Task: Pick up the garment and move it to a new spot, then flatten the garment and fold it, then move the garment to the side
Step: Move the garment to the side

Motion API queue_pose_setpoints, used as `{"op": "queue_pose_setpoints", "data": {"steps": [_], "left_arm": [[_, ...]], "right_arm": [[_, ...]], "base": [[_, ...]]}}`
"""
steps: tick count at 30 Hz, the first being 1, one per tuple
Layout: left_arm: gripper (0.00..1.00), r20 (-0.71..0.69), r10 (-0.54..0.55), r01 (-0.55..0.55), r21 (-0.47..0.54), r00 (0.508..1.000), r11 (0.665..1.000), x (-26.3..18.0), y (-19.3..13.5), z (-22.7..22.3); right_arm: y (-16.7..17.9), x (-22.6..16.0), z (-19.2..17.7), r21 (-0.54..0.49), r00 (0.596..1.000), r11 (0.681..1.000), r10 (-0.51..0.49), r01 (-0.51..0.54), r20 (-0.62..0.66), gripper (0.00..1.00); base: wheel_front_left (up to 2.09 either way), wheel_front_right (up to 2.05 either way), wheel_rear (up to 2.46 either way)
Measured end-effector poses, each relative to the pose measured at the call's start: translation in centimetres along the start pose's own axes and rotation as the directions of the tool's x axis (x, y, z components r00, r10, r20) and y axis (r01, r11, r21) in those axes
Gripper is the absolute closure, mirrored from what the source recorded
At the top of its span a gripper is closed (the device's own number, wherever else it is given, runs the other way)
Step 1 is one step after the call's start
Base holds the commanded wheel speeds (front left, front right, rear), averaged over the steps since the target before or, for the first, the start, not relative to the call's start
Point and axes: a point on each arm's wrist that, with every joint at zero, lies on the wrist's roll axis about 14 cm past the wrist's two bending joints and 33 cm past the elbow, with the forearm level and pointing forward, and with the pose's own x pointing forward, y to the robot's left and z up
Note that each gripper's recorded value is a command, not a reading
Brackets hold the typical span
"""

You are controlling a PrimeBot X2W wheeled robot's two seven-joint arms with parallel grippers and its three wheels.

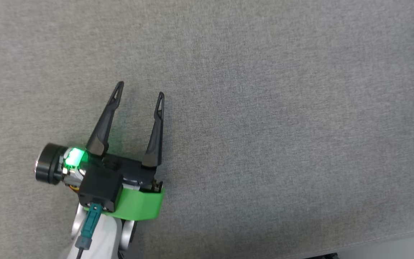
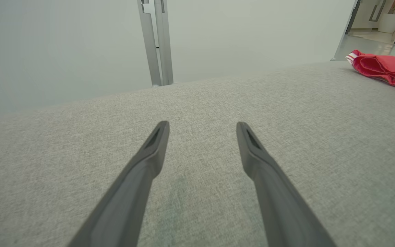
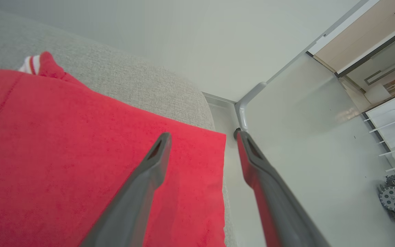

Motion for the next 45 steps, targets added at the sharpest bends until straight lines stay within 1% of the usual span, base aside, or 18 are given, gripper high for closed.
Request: {"op": "queue_pose_setpoints", "data": {"steps": [2, 5, 8, 11, 15, 18, 21, 22, 28, 30, 34, 40, 45], "left_arm": [[0.00, -0.008, 0.011, -0.011, -0.001, 1.000, 1.000, -0.7, -0.1, 0.4], [0.00, -0.027, 0.038, -0.038, -0.007, 0.999, 0.999, -2.3, -0.3, 0.9], [0.00, -0.035, 0.067, -0.068, -0.013, 0.997, 0.998, -3.9, -0.4, 1.8], [0.00, -0.029, 0.113, -0.114, -0.006, 0.993, 0.994, -6.1, -0.2, 3.2], [0.00, 0.011, 0.170, -0.170, 0.000, 0.985, 0.985, -8.4, 0.3, 5.5], [0.00, 0.030, 0.195, -0.195, -0.003, 0.980, 0.981, -10.6, 0.2, 6.7], [0.00, 0.047, 0.218, -0.218, 0.006, 0.975, 0.976, -12.7, 0.2, 7.6], [0.00, 0.057, 0.224, -0.225, 0.010, 0.973, 0.974, -13.2, 0.2, 7.9], [0.00, 0.127, 0.277, -0.281, 0.010, 0.952, 0.960, -16.0, 0.9, 10.2], [0.00, 0.146, 0.291, -0.295, 0.011, 0.946, 0.955, -16.7, 1.1, 10.7], [0.00, 0.167, 0.308, -0.314, 0.011, 0.937, 0.949, -17.8, 1.4, 11.3], [0.00, 0.190, 0.318, -0.324, 0.000, 0.929, 0.946, -18.3, 1.6, 11.9], [0.00, 0.179, 0.328, -0.332, -0.006, 0.928, 0.943, -18.4, 1.8, 11.6]], "right_arm": [[2.2, -0.4, 1.4, 0.017, 0.997, 0.999, 0.043, -0.044, 0.058, 0.00], [6.1, -2.5, 1.2, 0.058, 0.989, 0.992, 0.109, -0.115, 0.097, 0.00], [10.0, -5.6, 0.9, 0.125, 0.977, 0.975, 0.165, -0.182, 0.138, 0.00], [14.4, -10.0, 0.4, 0.240, 0.961, 0.937, 0.215, -0.253, 0.174, 0.00], [17.8, -14.5, 3.1, 0.333, 0.928, 0.884, 0.237, -0.328, 0.287, 0.00], [19.9, -18.2, 4.7, 0.398, 0.902, 0.834, 0.243, -0.382, 0.356, 0.00], [20.8, -21.4, 7.1, 0.430, 0.869, 0.795, 0.229, -0.427, 0.439, 0.00], [20.9, -22.2, 7.8, 0.435, 0.859, 0.787, 0.221, -0.437, 0.462, 0.00], [20.4, -26.9, 11.9, 0.422, 0.779, 0.759, 0.174, -0.496, 0.603, 0.00], [20.0, -27.9, 12.5, 0.420, 0.763, 0.756, 0.158, -0.502, 0.627, 0.00], [19.9, -29.4, 12.7, 0.418, 0.749, 0.752, 0.149, -0.510, 0.646, 0.00], [20.3, -30.4, 12.1, 0.420, 0.754, 0.753, 0.151, -0.507, 0.640, 0.00], [20.5, -30.5, 11.7, 0.424, 0.761, 0.753, 0.154, -0.504, 0.631, 0.00]], "base": [[0.00, 0.00, 0.00], [0.00, 0.00, 0.00], [0.00, 0.00, 0.00], [0.00, 0.00, 0.00], [0.00, 0.00, 0.00], [0.00, 0.00, 0.00], [0.00, 0.00, 0.00], [0.00, 0.00, 0.00], [0.00, 0.00, 0.00], [0.00, 0.00, 0.00], [0.00, 0.00, 0.00], [0.00, 0.00, 0.00], [0.00, 0.00, 0.00]]}}
